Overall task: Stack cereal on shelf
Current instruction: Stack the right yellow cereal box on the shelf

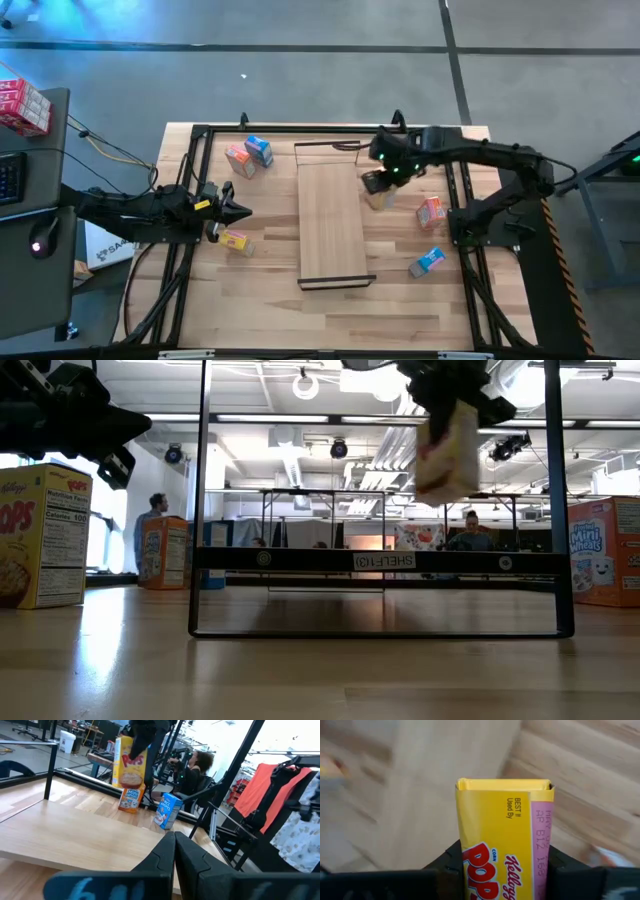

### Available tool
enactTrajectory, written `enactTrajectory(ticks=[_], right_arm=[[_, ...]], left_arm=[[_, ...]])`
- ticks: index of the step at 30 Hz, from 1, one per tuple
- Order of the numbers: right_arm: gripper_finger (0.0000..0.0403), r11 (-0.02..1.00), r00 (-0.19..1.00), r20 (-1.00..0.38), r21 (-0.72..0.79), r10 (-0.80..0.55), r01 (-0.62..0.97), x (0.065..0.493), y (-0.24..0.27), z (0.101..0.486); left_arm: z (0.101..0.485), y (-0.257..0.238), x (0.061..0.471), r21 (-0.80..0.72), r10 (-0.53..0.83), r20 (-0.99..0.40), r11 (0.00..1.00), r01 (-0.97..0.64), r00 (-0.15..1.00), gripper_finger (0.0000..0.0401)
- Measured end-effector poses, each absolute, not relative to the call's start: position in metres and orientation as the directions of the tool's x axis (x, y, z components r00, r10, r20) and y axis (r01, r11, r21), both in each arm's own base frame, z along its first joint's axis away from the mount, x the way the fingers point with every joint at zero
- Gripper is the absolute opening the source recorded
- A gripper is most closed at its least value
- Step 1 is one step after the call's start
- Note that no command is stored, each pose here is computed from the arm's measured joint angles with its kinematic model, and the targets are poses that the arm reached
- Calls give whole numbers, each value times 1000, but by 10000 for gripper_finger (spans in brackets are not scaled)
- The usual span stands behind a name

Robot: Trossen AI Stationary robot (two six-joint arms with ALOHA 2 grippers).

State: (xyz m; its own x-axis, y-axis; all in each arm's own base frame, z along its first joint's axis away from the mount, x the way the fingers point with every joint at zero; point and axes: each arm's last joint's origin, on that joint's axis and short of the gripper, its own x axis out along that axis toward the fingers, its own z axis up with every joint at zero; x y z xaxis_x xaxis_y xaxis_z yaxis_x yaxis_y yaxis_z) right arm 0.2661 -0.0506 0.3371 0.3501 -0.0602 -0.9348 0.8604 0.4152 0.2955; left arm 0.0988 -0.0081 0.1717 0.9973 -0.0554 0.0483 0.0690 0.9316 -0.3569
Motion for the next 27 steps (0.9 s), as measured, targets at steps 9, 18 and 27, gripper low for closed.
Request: enactTrajectory(ticks=[9,18,27], right_arm=[[115,212,350,-891,297,-289,931,304,-50,315],[115,232,280,-916,217,-287,948,332,-69,320],[115,214,163,-928,93,-336,972,366,-80,301]], left_arm=[[172,-8,99,-357,-56,48,932,70,997,0],[172,-8,99,-357,-55,48,932,69,997,0],[172,-8,99,-357,-55,48,932,69,997,0]])
